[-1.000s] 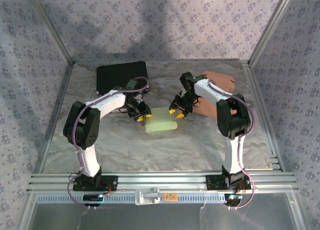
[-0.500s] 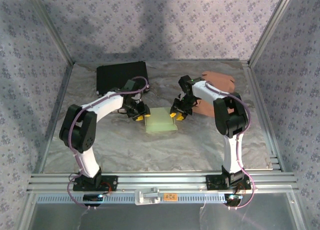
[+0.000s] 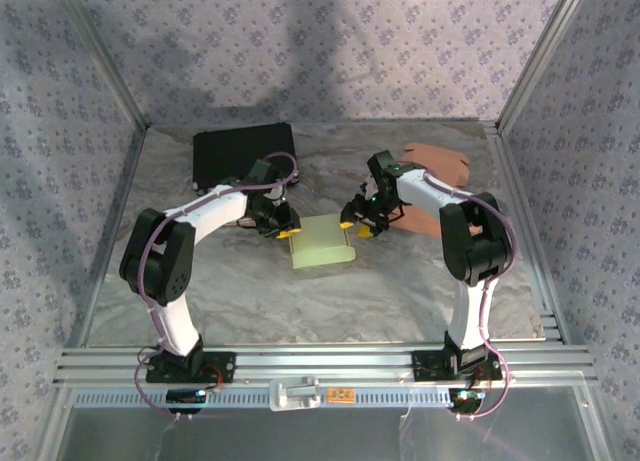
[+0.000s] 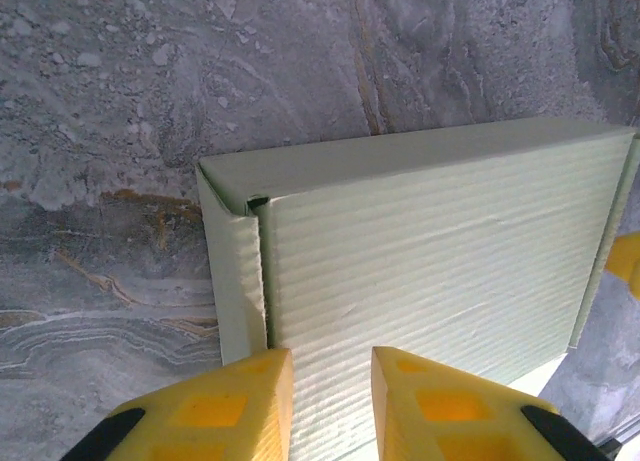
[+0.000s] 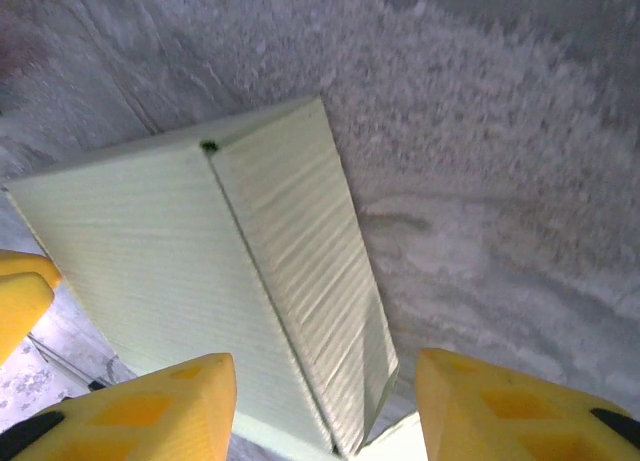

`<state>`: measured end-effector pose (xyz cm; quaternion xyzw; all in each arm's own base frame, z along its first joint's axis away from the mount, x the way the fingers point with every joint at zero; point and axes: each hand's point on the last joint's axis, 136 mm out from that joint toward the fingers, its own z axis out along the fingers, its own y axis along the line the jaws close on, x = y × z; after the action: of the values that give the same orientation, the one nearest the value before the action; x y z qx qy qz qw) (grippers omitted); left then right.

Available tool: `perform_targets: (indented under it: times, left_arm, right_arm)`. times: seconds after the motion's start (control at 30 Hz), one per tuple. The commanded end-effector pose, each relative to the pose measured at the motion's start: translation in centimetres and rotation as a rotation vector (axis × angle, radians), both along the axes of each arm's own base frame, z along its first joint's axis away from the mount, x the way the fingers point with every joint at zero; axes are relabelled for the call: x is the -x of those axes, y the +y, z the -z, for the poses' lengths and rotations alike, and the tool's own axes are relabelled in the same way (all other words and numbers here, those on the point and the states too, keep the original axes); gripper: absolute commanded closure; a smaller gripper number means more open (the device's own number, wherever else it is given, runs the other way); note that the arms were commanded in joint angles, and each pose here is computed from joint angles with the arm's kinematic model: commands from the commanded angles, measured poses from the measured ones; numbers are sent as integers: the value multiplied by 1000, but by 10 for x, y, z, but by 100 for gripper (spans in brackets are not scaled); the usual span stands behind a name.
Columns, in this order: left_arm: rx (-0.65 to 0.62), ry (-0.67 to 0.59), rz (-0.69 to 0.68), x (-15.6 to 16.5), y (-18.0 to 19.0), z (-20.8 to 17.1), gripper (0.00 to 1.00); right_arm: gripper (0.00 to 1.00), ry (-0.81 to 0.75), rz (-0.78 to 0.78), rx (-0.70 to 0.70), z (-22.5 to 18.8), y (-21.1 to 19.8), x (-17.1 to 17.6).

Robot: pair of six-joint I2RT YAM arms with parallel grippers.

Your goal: Fold the paper box

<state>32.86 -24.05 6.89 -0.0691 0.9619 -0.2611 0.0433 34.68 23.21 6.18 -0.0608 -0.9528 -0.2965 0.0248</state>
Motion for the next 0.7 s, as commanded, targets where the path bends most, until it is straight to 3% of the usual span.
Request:
perform_targets:
  times: [0.0, 0.33, 0.67]
  left_arm:
    - [0, 3, 19, 2, 1, 6, 75]
    - [31, 10, -1, 1, 4, 12, 84]
    - [102, -82, -25, -17, -3, -50, 66]
  right_arm:
    - [46, -70, -29, -82, -1, 5, -11]
    - [42, -148, -62, -125, 5, 5, -13]
    - [46, -110, -56, -103, 19, 1, -5]
